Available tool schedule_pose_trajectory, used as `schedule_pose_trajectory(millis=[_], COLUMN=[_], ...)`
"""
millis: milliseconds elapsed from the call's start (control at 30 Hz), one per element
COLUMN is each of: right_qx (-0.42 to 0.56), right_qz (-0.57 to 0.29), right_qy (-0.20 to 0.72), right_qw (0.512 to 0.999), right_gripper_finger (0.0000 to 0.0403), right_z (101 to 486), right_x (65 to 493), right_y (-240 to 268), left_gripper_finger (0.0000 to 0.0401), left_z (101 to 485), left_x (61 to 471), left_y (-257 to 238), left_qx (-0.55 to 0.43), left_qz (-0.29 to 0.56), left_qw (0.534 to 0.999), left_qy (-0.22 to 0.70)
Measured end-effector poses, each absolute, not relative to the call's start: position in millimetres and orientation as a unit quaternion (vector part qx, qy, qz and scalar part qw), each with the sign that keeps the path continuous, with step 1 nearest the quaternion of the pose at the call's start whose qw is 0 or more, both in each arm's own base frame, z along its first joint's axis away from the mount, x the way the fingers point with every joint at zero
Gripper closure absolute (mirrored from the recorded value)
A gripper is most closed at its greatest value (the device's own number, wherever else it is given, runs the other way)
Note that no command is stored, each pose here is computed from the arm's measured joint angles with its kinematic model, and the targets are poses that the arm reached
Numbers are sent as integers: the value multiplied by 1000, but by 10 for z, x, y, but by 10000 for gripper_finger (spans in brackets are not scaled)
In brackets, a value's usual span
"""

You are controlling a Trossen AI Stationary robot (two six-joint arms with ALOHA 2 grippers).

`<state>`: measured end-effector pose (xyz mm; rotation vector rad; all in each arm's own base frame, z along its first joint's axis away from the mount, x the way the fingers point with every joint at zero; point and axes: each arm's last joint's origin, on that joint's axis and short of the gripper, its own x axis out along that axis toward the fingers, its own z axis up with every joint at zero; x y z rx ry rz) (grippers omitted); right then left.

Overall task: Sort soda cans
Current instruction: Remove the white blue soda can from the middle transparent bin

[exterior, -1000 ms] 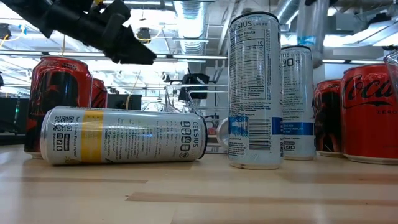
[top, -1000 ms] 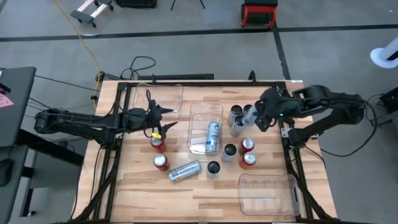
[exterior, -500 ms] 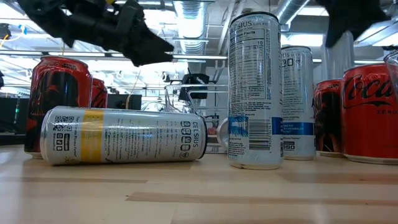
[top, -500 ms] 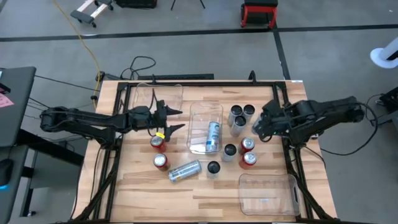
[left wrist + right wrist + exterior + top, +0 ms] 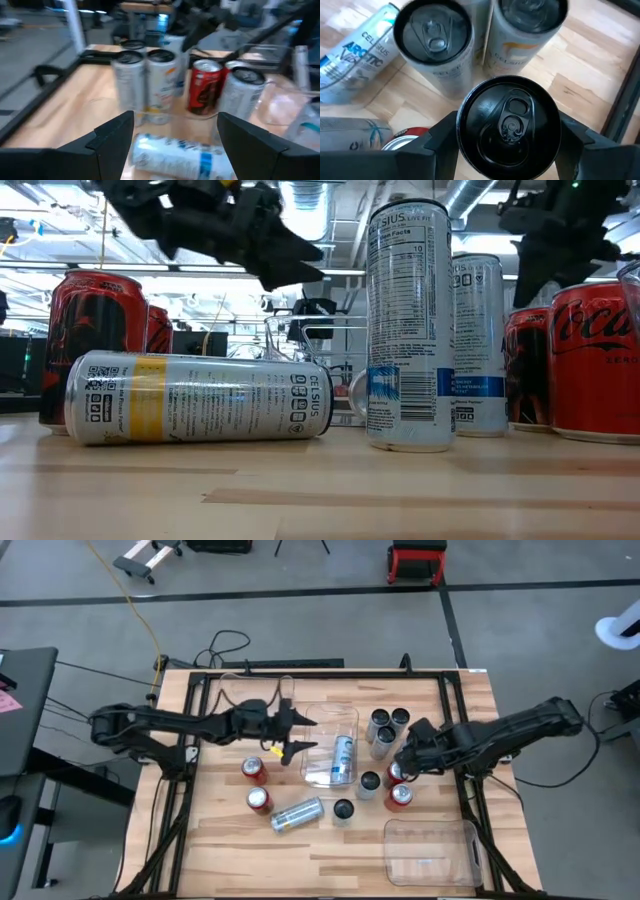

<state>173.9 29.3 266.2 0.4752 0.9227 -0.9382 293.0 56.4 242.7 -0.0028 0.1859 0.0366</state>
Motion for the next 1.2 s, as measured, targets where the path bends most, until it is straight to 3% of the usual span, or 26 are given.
schedule_pose_trajectory(millis=[267, 500, 700, 1200], right_qx=[230, 229, 230, 161], right_qz=[-425, -424, -416, -378], right_qy=[414, 415, 411, 433], right_qw=[772, 772, 778, 803], right_gripper_finger=[121, 115, 113, 100], right_z=[2584, 2567, 2552, 2400], right_x=[1772, 1772, 1785, 1790], right_y=[306, 306, 326, 353], left_gripper_finger=[121, 121, 121, 121], left_z=[2376, 2300, 2245, 2255], left_x=[3279, 3468, 3565, 3573], left_y=[776, 996, 1070, 1122], left_qx=[-21, -92, -68, -99], left_qz=[-18, -46, -46, 52], left_qw=[989, 979, 977, 975], left_qy=[142, 177, 195, 191])
